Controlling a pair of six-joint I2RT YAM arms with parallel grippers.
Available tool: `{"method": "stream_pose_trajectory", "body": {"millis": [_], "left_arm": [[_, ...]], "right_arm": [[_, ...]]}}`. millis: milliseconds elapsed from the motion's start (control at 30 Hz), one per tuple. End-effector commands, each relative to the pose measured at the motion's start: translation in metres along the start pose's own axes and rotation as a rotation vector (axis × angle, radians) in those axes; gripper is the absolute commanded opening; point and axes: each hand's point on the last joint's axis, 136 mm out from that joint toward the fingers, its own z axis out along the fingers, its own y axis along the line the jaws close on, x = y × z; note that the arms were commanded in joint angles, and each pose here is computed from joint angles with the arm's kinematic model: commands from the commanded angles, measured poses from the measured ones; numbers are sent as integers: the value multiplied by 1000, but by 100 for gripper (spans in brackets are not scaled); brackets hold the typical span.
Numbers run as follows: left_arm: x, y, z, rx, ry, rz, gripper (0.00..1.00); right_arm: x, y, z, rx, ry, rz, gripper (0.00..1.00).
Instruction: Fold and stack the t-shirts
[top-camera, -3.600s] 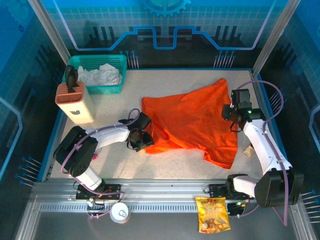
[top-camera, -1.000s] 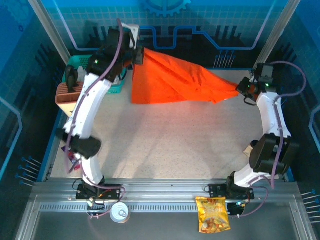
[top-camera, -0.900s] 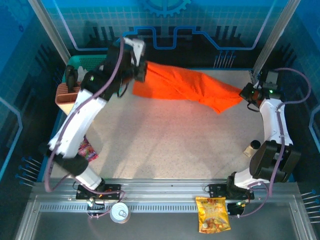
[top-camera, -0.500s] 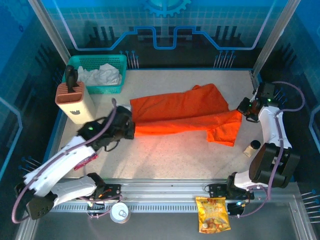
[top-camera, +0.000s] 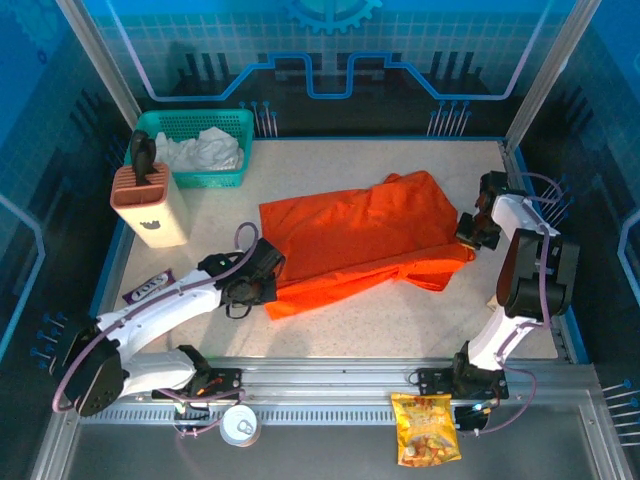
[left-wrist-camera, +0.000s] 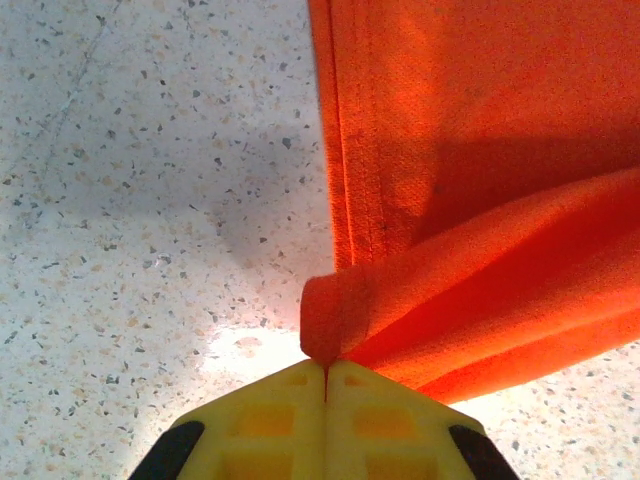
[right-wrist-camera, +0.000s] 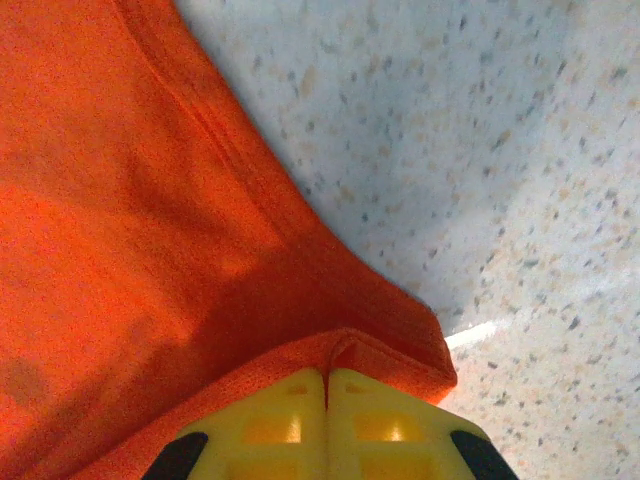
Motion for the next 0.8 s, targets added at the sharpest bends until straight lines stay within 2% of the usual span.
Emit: {"method": "stream_pose_trajectory", "body": {"millis": [0,67,100,167,233,300,367,467,633,767], "left_arm": [[-9,-5,-24,41,-41,-6,0],[-14,-4,-28,36,-65,2,0],[-17,-4,-27,27,-73,6,0],[-21,-6,-22,12,-76,19,0],[-23,-11,-12,4,-68,30,0],[-24,-16,-2,1,-63,39,0],[-25,-18,6,-12,-61,42,0],[-31,-19,12,-33,-79,46,0],[-50,-15,12,-91,-134,47,0],[-71,-12,17,-121,-163,40,0]], "right_arm": [[-29,6,-23,12,-88,17,0],[-38,12,-27,13,-100,7,4],[-41,16,-27,19,-99,1,11],[-45,22,-22,22,-80,-16,38],[-41,30,-20,29,-59,-50,57],[-33,35,-27,48,-76,-81,69],[-19,37,-36,51,-85,-94,77],[19,37,-44,47,-82,-96,78],[80,30,-35,28,-49,-67,57],[99,19,-20,61,2,-42,54]]}}
